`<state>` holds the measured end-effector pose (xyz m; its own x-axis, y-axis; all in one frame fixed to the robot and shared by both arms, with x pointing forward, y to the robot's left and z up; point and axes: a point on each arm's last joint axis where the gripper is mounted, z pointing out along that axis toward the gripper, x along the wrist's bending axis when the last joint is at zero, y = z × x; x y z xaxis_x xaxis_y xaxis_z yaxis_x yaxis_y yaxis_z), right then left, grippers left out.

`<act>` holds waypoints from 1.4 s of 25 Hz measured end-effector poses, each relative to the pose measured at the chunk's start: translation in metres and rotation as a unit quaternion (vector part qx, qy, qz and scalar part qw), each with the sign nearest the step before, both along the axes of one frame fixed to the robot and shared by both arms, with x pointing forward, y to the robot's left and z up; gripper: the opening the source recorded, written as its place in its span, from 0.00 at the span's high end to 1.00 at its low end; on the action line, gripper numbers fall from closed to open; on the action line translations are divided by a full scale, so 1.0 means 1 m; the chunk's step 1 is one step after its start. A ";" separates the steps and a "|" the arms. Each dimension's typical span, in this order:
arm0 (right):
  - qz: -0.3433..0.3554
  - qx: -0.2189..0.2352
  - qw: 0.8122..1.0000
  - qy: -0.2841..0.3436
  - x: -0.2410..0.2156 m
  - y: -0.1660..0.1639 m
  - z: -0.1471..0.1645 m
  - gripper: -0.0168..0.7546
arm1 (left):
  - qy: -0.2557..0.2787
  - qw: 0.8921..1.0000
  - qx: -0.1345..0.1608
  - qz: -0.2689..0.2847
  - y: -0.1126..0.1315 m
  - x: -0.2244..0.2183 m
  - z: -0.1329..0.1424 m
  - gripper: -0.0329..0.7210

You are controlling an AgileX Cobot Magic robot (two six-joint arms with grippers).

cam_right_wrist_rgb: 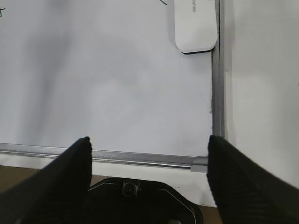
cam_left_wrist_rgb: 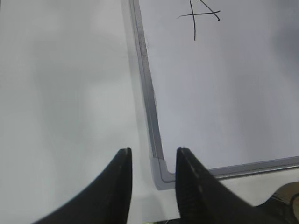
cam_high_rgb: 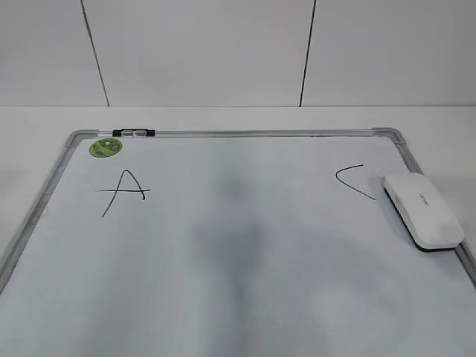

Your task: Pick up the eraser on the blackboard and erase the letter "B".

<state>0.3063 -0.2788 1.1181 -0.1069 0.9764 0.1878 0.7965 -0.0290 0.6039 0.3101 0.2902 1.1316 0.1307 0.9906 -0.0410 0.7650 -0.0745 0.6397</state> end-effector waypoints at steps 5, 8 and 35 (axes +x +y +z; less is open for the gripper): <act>-0.004 -0.009 0.999 -0.049 -0.037 -0.003 -0.017 0.21 | -0.051 0.999 -0.006 -0.001 0.002 -0.045 -0.025 0.64; -0.020 -0.046 0.996 -0.075 -0.051 -0.010 -0.027 0.22 | -0.078 0.997 -0.008 -0.002 0.003 -0.065 -0.041 0.64; -0.034 -0.108 0.976 -0.184 -0.079 -0.020 -0.074 0.22 | -0.179 0.984 -0.016 0.003 0.004 -0.080 -0.077 0.64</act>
